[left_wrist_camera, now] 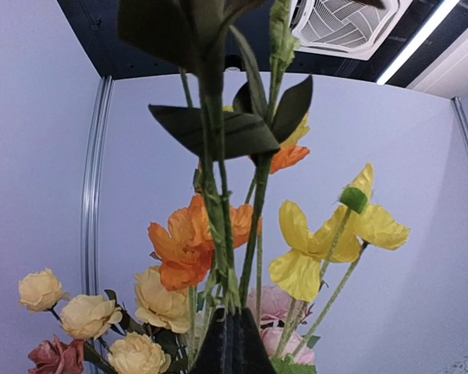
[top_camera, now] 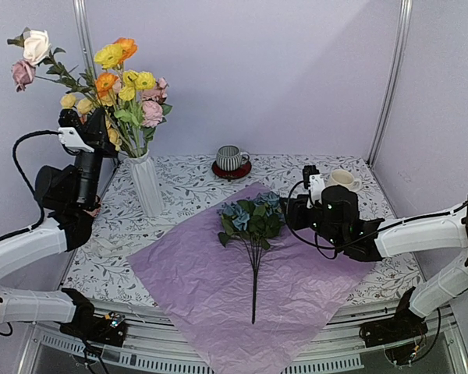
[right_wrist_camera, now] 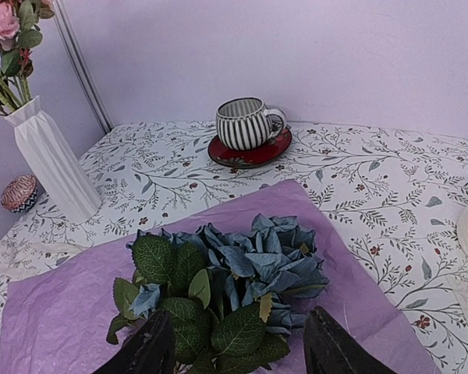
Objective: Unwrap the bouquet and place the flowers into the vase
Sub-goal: Place the fake flower in the vase.
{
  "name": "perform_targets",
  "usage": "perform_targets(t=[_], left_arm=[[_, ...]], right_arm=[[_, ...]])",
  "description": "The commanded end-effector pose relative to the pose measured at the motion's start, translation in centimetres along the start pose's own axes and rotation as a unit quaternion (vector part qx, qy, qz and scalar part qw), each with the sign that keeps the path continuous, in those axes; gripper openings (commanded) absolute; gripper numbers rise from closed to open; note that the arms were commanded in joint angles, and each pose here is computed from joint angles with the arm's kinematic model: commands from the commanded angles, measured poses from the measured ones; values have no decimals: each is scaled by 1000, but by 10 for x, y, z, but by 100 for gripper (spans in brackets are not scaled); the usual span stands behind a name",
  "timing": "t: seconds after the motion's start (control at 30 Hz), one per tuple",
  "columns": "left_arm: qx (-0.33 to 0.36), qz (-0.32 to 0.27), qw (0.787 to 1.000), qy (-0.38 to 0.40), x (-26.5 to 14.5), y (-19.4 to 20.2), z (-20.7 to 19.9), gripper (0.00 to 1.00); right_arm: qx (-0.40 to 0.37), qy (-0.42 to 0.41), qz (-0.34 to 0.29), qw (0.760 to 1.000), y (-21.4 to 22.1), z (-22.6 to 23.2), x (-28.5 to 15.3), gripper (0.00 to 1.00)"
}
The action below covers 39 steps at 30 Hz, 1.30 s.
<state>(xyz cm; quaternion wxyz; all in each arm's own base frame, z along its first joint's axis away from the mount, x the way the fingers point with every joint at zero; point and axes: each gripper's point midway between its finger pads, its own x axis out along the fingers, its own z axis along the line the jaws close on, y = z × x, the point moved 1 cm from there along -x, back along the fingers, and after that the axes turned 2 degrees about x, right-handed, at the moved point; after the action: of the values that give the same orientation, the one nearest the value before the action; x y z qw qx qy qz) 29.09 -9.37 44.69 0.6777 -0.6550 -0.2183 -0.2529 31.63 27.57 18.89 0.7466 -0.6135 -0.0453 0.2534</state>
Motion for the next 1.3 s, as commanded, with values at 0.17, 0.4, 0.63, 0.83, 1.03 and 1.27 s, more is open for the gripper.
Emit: perform_targets(t=[0.17,0.4,0.63,0.83,1.03,1.27], left_arm=[[38,-13,999,8,11,0,-5,0],[78,21,997,-6,8,29,-5,0],[72,18,997,-3,8,28,-5,0],[67,3,998,11,16,4,-6,0],[53,-10,998,17,16,-8,-6,0],[62,4,998,15,21,9,-10,0]], right_arm=[[-5,-1,0,1000,3,0,5,58],[-5,-1,1,1000,3,0,5,58],[-6,-2,2,1000,4,0,5,58],[-5,-1,0,1000,3,0,5,58],[-5,-2,1,1000,3,1,6,58],[-5,-2,-1,1000,2,1,5,58]])
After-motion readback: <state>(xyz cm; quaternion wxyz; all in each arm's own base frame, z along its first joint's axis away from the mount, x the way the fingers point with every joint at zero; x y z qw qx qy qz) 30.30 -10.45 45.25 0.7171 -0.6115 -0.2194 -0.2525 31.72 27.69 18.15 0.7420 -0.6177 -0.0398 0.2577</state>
